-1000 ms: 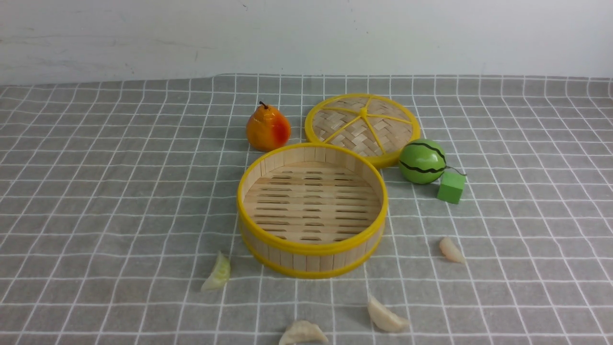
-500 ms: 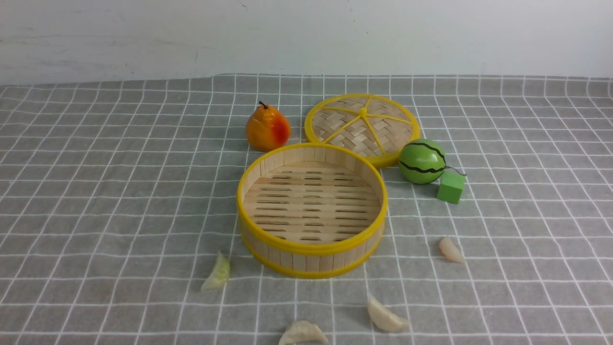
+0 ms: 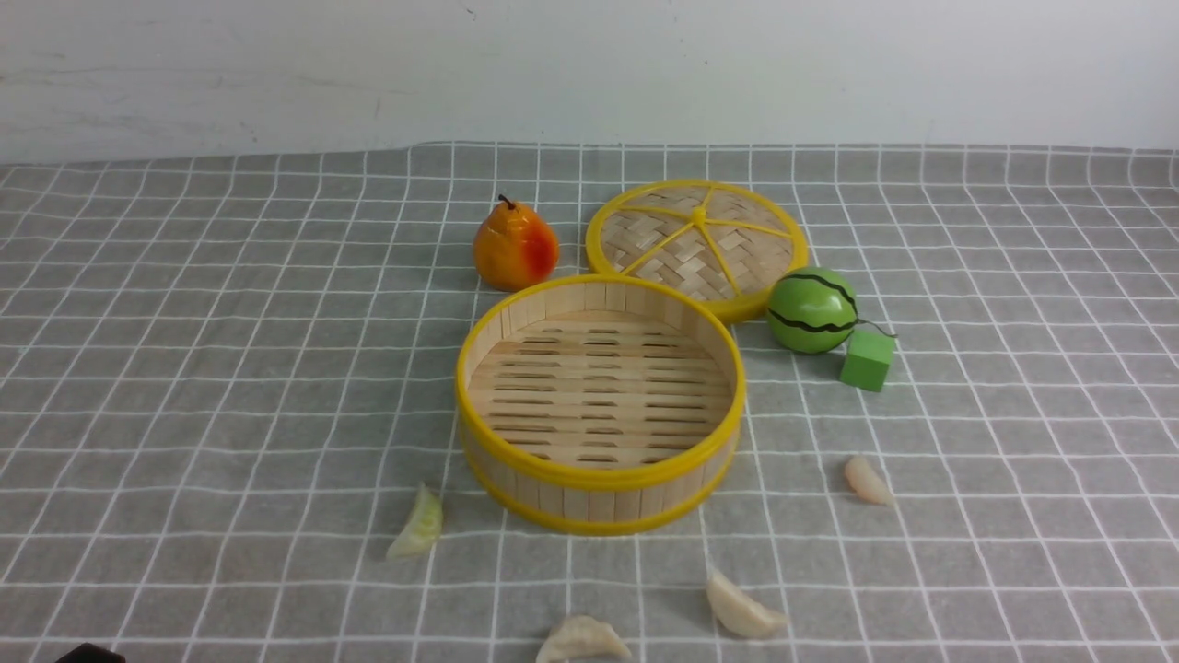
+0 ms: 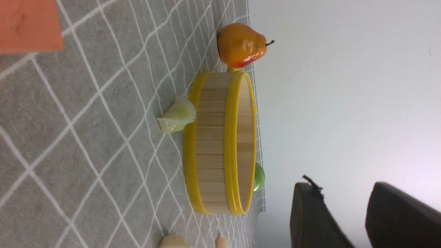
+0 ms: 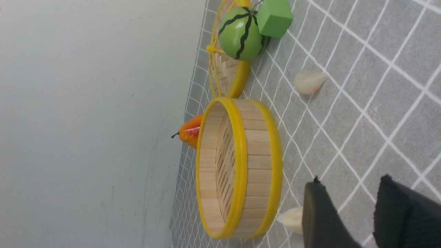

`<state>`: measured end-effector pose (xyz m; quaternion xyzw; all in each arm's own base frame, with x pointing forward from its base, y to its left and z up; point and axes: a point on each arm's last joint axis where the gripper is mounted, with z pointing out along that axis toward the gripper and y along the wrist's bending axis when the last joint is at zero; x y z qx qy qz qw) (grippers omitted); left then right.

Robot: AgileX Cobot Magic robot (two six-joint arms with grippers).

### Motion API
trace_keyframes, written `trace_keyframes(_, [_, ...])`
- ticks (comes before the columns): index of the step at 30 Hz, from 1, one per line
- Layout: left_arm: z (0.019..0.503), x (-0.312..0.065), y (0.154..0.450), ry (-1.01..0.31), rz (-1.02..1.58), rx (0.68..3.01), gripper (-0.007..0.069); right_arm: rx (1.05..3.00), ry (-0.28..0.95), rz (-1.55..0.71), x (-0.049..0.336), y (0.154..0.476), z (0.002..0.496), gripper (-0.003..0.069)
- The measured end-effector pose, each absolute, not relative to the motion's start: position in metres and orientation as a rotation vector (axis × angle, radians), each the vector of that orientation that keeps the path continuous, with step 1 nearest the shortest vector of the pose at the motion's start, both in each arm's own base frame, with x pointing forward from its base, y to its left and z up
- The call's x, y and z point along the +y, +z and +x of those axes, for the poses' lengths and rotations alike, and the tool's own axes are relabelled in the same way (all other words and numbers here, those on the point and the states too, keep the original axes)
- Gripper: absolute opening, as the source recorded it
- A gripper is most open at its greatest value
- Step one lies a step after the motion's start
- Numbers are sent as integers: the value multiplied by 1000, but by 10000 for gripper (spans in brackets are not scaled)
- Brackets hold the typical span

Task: Put the dumplings into the steamer on the table with the grey tablecloth.
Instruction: 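Reach for and grasp a dumpling on the table with the left gripper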

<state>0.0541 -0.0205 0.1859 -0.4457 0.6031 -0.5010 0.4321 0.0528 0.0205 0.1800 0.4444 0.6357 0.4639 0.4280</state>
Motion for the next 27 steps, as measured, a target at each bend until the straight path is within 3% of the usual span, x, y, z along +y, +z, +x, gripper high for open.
trace_keyframes(4, [53,-22,193,-1246,-1059,1517,237,1597,1116,1050,20,181,53,240])
trace_keyframes(7, [48,-24,218,-1196,-891,1523,232,1615,1021,882,20,194,52,240])
trace_keyframes(10, [46,-27,251,-1067,-679,1590,179,1582,898,663,19,226,48,230])
trace_keyframes(13, [59,-30,275,-892,-522,1782,90,1604,785,517,20,257,52,169])
trace_keyframes(15, [80,-32,296,-762,-403,1982,0,1693,692,384,23,285,63,64])
trace_keyframes(17, [93,-31,309,-676,-321,2110,-14,1820,628,262,27,300,77,1])
trace_keyframes(19, [100,-31,316,-633,-283,2172,-14,1891,600,183,29,308,84,-13])
trace_keyframes(21, [113,-28,331,-528,-195,2285,-14,2079,553,-22,35,323,103,-19])
trace_keyframes(27, [136,-30,350,-362,-21,2494,-14,2373,568,-395,54,331,139,-18])
